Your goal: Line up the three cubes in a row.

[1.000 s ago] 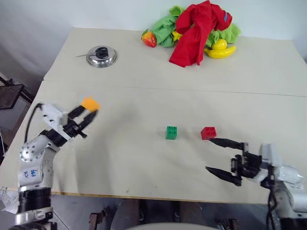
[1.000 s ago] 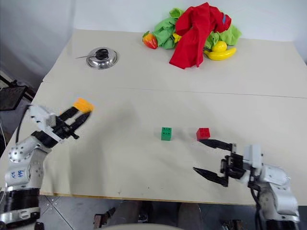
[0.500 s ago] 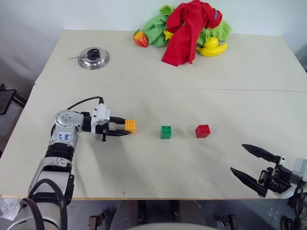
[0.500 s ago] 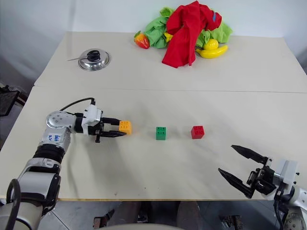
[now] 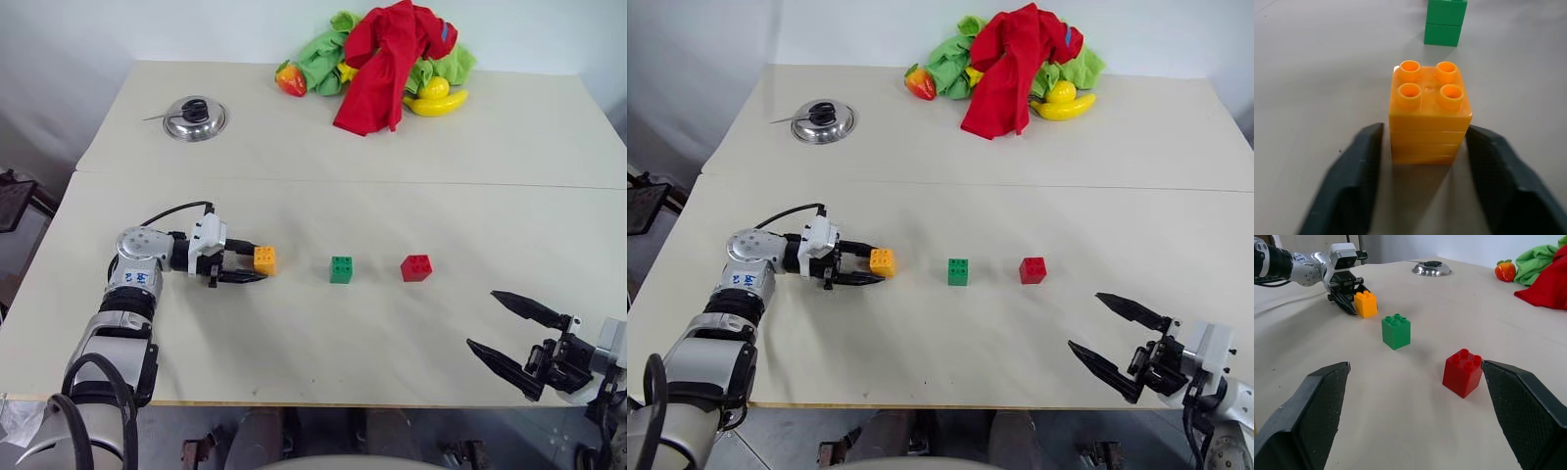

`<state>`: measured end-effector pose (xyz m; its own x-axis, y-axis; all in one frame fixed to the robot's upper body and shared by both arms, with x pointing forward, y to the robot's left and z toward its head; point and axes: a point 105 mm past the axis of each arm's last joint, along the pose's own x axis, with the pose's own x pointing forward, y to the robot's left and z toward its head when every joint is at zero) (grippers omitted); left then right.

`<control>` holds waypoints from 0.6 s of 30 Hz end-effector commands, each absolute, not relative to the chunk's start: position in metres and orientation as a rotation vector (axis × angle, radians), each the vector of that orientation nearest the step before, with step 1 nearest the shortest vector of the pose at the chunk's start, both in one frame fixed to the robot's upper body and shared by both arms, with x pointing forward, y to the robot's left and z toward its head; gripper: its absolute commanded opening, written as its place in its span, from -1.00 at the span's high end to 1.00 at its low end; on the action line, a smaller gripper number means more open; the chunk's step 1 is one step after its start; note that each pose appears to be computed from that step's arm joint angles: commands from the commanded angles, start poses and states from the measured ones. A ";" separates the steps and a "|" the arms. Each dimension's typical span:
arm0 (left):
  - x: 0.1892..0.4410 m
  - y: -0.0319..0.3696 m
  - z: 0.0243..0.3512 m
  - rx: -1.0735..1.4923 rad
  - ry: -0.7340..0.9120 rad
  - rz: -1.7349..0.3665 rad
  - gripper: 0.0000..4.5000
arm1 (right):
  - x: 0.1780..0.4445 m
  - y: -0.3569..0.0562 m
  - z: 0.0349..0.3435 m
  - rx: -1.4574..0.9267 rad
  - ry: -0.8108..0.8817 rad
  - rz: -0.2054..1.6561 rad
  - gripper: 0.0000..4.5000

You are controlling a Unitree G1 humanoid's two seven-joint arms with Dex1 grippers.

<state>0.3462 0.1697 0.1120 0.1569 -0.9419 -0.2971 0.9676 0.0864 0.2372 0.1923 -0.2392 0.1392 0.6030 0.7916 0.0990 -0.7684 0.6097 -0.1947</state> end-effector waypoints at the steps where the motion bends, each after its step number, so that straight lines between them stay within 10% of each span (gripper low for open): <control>1: 0.341 0.189 0.130 0.451 -0.002 -1.387 -0.81 | 0.193 -0.246 0.149 -0.162 -0.202 0.897 -1.00; 9: 0.277 0.242 0.126 0.466 0.140 -1.293 -0.99 | 0.196 -0.252 0.145 -0.210 -0.160 0.986 -1.00; 18: 0.252 0.234 0.156 0.242 -0.072 -1.061 -0.99 | 0.213 -0.229 0.154 -0.186 -0.253 1.100 -1.00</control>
